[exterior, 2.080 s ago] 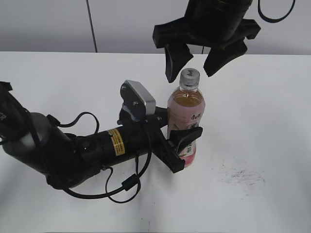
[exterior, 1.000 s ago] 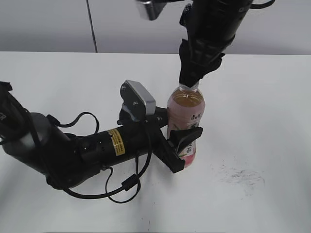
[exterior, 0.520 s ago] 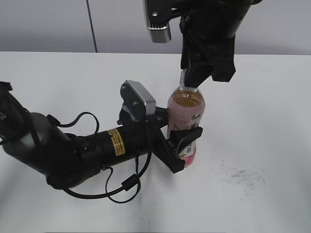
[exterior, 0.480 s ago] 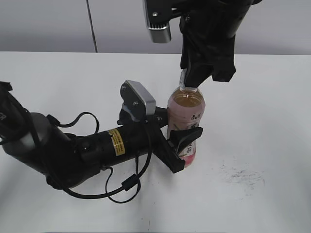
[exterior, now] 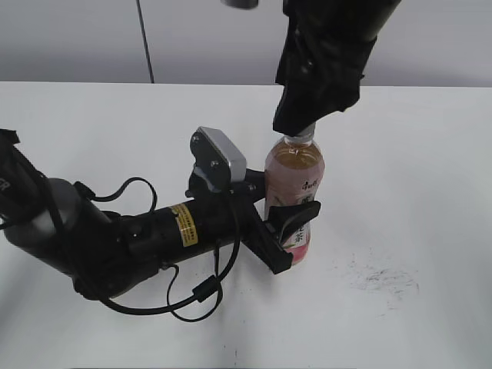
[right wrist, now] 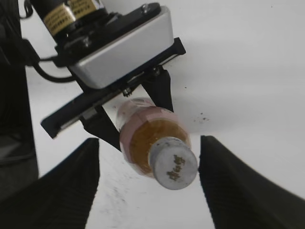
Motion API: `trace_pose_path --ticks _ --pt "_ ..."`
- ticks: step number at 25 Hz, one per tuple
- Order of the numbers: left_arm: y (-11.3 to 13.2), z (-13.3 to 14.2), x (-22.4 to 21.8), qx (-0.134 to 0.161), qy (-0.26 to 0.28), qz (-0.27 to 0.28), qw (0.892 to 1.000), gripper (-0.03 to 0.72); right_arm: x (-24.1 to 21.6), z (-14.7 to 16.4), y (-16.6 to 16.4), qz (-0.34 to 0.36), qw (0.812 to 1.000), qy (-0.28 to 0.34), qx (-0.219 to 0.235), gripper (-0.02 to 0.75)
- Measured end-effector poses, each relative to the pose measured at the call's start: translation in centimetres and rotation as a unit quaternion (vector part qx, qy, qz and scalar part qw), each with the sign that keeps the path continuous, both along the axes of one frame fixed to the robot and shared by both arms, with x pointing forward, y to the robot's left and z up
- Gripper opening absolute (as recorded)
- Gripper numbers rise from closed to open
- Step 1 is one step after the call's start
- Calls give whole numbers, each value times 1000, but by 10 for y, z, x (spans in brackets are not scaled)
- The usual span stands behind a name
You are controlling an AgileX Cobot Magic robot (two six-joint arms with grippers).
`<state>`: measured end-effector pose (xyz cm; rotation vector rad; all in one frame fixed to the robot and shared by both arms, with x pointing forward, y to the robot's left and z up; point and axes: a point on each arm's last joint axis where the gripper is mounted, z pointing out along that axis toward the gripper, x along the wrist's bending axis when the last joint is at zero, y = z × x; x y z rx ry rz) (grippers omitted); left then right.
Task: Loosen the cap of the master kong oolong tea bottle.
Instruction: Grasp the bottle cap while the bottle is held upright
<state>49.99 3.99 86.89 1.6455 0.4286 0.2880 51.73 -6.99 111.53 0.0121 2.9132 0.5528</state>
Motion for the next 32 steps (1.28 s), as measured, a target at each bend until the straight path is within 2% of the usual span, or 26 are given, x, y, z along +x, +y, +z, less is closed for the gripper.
trace_pose_path --ticks 2,3,4,7,10,13,19,22,24,27,29,32 --pt "0 0 0 0 0 0 1000 382 -1 4 -1 -106 993 39 26 547" --pt "0 0 0 0 0 0 1000 382 -1 6 -1 -176 982 61 39 556" --pt "0 0 0 0 0 0 1000 382 0 7 -2 -244 965 83 51 559" --pt "0 0 0 0 0 0 1000 382 3 7 -5 -389 911 118 67 566" --pt "0 0 0 0 0 0 1000 382 4 6 -7 -455 877 132 77 567" --pt "0 0 0 0 0 0 1000 382 6 4 -8 -481 863 133 76 567" --pt "0 0 0 0 0 0 1000 382 21 -28 2 -503 850 149 39 546" --pt "0 0 0 0 0 0 1000 382 24 -36 4 -508 847 154 30 501" --pt "0 0 0 0 0 0 1000 382 25 -37 4 -509 846 154 29 438" --pt "0 0 0 0 0 0 1000 382 25 -37 4 -509 847 149 27 281" --pt "0 0 0 0 0 0 1000 382 25 -36 3 -496 856 142 23 273" --pt "0 0 0 0 0 0 1000 382 25 -36 3 -417 901 118 4 273"
